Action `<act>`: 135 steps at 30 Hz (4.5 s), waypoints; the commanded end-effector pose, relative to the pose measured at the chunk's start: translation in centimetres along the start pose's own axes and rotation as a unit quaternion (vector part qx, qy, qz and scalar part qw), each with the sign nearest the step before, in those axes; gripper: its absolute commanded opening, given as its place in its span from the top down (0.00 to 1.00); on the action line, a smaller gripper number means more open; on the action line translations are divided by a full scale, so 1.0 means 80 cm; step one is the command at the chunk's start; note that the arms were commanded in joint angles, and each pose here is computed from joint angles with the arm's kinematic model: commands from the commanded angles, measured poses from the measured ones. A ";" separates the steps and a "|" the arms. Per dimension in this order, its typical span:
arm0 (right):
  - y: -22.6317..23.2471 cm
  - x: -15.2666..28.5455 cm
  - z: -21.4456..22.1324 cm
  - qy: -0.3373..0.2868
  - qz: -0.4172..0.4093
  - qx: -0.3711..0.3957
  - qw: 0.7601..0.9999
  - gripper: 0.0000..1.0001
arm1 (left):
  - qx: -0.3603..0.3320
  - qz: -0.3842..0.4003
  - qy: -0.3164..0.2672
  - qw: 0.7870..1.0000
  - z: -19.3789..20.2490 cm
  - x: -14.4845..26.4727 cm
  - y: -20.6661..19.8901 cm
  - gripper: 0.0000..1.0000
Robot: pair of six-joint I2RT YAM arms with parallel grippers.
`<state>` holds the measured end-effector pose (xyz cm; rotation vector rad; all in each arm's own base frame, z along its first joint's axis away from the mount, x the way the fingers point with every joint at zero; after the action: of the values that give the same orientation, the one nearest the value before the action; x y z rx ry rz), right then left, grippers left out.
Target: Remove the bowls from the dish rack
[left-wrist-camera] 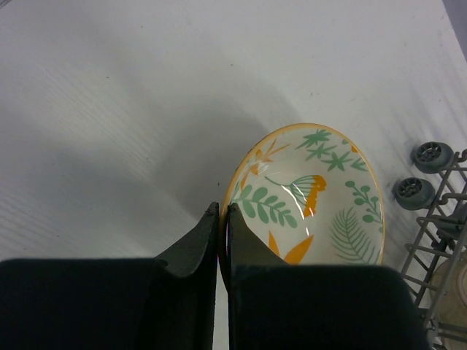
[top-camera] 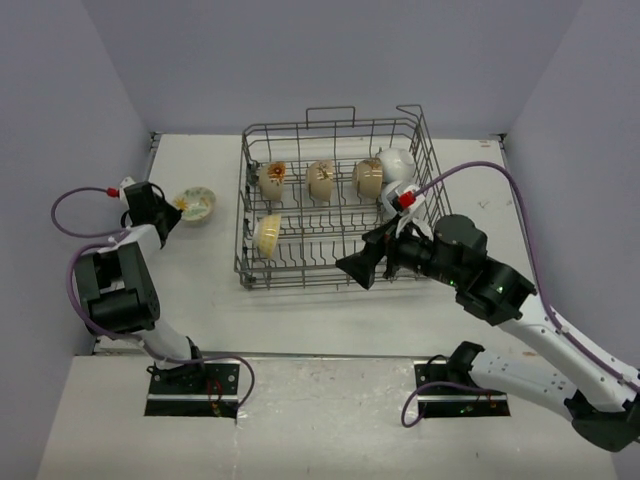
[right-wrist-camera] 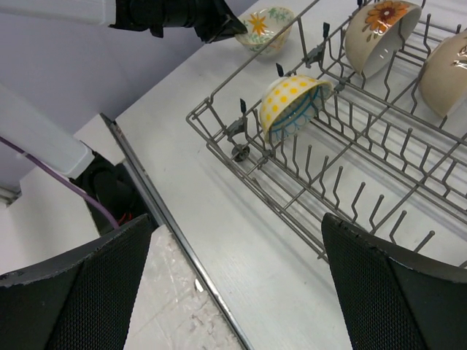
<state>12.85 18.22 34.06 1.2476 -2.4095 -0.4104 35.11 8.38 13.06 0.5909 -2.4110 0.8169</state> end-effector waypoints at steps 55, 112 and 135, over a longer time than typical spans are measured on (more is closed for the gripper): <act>-0.117 -0.335 0.067 0.108 -0.072 -0.414 0.901 0.45 | -0.141 0.027 -0.235 0.961 -0.011 0.352 -0.013 0.00; -0.085 -0.327 0.029 0.056 -0.299 -0.447 0.841 1.00 | -0.144 0.037 -0.238 0.960 -0.008 0.351 -0.016 0.00; 0.012 -0.189 -0.120 -0.007 -0.141 -0.057 0.988 1.00 | -0.177 0.254 -0.205 0.928 -0.071 0.438 -0.108 0.00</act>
<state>27.93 33.69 32.81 1.4702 -1.6978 -1.0477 15.14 -0.30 35.94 0.3567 -2.9494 0.4239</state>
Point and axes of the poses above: each gripper's point midway between its finger pads, its own x axis back along the fingers, its own y axis along the line the jaws close on, z = x × y, the point moved 9 cm from there along x, back along the fingers, and after that the axes turned 6 degrees about -x, right-handed, at the moved point
